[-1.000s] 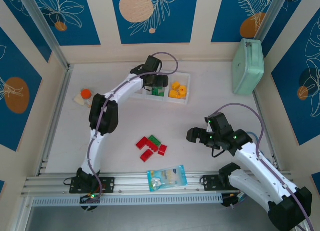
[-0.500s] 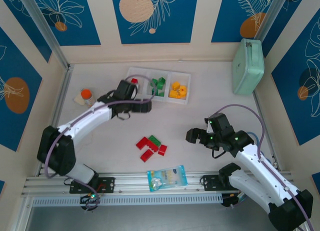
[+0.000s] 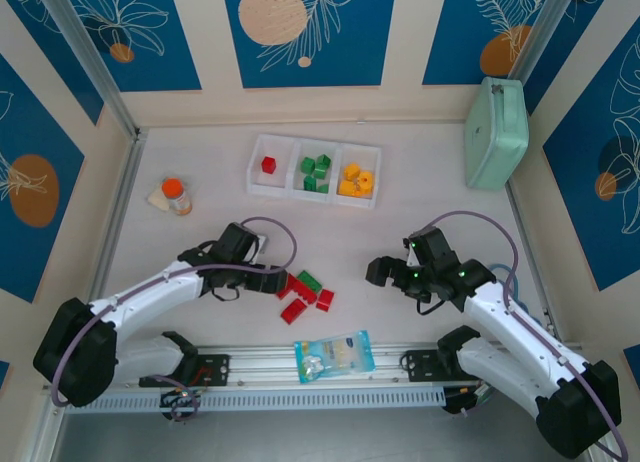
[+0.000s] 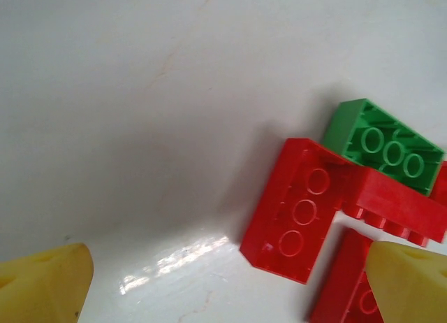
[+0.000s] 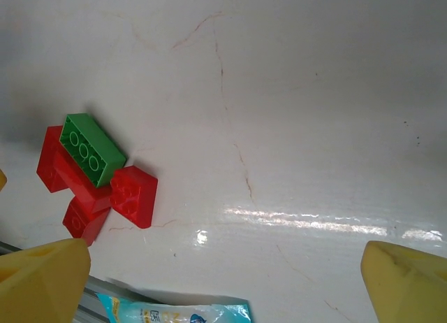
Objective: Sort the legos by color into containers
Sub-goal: Pick up the lego from the middle-left of the table.
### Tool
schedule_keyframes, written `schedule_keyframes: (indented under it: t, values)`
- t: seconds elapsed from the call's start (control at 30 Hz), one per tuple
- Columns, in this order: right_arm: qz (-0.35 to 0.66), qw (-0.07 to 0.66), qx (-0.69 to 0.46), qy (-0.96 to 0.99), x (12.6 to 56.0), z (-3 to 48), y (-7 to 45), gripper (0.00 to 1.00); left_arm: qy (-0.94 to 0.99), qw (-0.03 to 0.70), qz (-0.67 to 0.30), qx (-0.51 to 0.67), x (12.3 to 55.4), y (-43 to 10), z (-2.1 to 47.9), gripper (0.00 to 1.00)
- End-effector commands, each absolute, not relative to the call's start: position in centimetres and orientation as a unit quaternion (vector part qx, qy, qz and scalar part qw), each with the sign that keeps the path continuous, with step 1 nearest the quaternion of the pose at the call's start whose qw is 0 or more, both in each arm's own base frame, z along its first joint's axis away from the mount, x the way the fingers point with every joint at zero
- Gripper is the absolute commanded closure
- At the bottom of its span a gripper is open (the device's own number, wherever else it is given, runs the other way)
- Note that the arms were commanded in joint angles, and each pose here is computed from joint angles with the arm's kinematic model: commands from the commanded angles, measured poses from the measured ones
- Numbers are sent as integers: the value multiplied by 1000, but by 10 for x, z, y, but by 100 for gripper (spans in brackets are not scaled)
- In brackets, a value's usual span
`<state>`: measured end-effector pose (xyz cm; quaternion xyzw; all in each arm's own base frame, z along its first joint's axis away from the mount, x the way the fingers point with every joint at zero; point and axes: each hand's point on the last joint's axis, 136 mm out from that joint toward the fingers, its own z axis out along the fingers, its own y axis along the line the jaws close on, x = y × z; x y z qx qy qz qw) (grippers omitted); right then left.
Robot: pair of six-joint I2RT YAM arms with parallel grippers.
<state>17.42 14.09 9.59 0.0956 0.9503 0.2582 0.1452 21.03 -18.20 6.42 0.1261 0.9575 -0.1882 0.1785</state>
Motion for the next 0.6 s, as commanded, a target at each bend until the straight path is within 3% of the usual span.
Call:
schedule_keyframes:
  t: [0.0, 0.33, 0.57]
  values:
    - [262, 141, 104, 949, 171, 91, 141, 0, 945, 166, -226, 167, 203, -200, 66, 0]
    - [259, 142, 113, 949, 167, 86, 137, 0, 952, 113, -193, 208, 191, -207, 40, 8]
    - [257, 143, 110, 950, 166, 89, 135, 0, 957, 126, -164, 205, 204, -210, 36, 15]
